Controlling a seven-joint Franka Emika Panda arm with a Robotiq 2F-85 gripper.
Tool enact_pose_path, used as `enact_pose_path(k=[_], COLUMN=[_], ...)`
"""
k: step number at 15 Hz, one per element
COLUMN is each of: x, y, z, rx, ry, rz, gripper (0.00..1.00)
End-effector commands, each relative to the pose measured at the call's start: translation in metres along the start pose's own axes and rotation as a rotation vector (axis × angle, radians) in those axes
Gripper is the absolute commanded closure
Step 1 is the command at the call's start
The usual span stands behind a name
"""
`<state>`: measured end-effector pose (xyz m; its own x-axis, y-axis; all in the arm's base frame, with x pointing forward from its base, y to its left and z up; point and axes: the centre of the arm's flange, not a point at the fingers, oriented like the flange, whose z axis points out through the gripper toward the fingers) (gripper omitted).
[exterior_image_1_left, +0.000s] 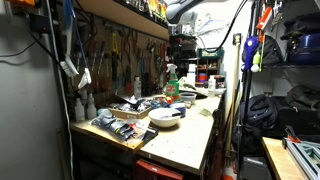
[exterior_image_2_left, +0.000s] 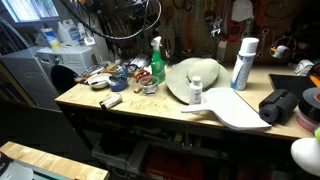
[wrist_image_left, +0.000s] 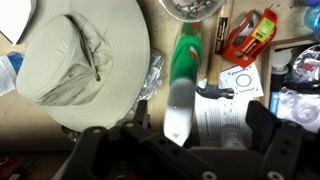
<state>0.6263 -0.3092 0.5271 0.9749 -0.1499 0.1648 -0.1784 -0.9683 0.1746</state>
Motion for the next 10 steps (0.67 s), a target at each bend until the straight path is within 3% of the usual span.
enact_pose_path(k=[1,8,9,10], x=[-0.063,-0.141,-0.086,-0.098], y=[0.0,-0.001,0.015,0.013], z=[-0.015,-0.083,-0.079,-0.087], rx=[0.043,0.103,0.06,0.072], ry=[0.033,0.255,0.2,0.219], rz=[-0.117,-0.412,-0.342,-0.37], gripper=[0.0,0.0,0.0,0.0])
